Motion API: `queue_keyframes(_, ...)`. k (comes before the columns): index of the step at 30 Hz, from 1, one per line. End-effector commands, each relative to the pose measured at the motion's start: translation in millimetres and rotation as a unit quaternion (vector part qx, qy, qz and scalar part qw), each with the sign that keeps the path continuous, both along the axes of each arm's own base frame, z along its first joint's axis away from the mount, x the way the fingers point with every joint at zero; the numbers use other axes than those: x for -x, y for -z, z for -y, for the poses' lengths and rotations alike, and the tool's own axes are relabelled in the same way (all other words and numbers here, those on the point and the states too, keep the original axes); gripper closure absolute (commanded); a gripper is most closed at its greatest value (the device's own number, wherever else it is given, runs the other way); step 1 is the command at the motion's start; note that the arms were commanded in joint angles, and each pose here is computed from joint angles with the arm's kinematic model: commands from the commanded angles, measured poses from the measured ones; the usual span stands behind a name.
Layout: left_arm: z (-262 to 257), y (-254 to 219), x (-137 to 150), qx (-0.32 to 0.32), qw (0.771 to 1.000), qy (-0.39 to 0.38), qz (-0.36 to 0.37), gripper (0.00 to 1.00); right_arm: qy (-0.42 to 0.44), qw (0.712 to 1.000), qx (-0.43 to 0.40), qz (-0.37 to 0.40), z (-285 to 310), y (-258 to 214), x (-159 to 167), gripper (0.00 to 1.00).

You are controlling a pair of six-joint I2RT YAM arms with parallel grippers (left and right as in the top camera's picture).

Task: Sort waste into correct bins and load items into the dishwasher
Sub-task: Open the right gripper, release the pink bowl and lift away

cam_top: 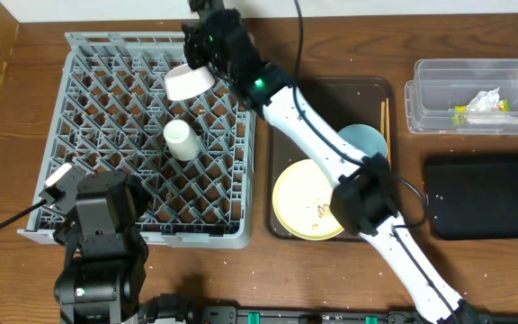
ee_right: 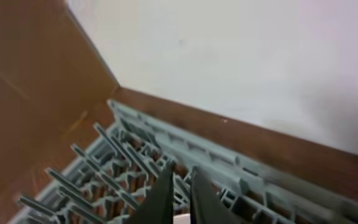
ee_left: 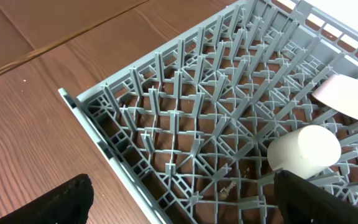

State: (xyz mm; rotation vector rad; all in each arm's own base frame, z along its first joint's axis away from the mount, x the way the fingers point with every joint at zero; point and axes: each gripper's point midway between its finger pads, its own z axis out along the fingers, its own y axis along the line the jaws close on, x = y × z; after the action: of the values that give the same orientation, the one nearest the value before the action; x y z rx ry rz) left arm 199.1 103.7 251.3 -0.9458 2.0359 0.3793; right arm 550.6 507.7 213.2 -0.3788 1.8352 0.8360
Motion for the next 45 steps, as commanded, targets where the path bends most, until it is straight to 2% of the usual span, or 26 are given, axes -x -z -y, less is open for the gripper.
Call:
queue_keyframes(1,-1,-7,0,0.001,1.000,-0.006,0.012,0.06,-0.043,0.999,0.005,-0.016,-20,44,9,0.90)
queue_keyframes(7,-1,-7,0,0.001,1.000,-0.006,0.012,0.06,-0.052,0.998,0.021,-0.024,-24,56,15,0.91)
queue_keyframes(12,-1,-7,0,0.001,1.000,-0.006,0.012,0.06,-0.081,0.992,0.057,-0.074,-23,83,30,0.98)
queue_keyframes(16,-1,-7,0,0.001,1.000,-0.006,0.012,0.06,-0.125,0.981,0.088,-0.116,-22,106,51,0.99)
queue_keyframes(19,-1,-7,0,0.001,1.000,-0.006,0.012,0.06,-0.127,0.975,0.108,-0.146,-15,116,59,0.99)
queue_keyframes(23,-1,-7,0,0.001,1.000,-0.006,0.012,0.06,-0.128,0.970,0.125,-0.165,-7,109,68,0.99)
queue_keyframes(28,-1,-7,0,0.001,1.000,-0.006,0.012,0.06,-0.130,0.968,0.135,-0.168,2,78,78,0.99)
queue_keyframes(38,-1,-7,0,0.001,1.000,-0.006,0.012,0.06,-0.130,0.963,0.155,-0.180,14,63,89,0.99)
queue_keyframes(43,-1,-7,0,0.001,1.000,-0.006,0.012,0.06,-0.086,0.963,0.184,-0.175,35,48,86,0.89)
queue_keyframes(45,-1,-7,0,0.001,1.000,-0.006,0.012,0.06,-0.030,0.962,0.213,-0.166,60,32,78,0.74)
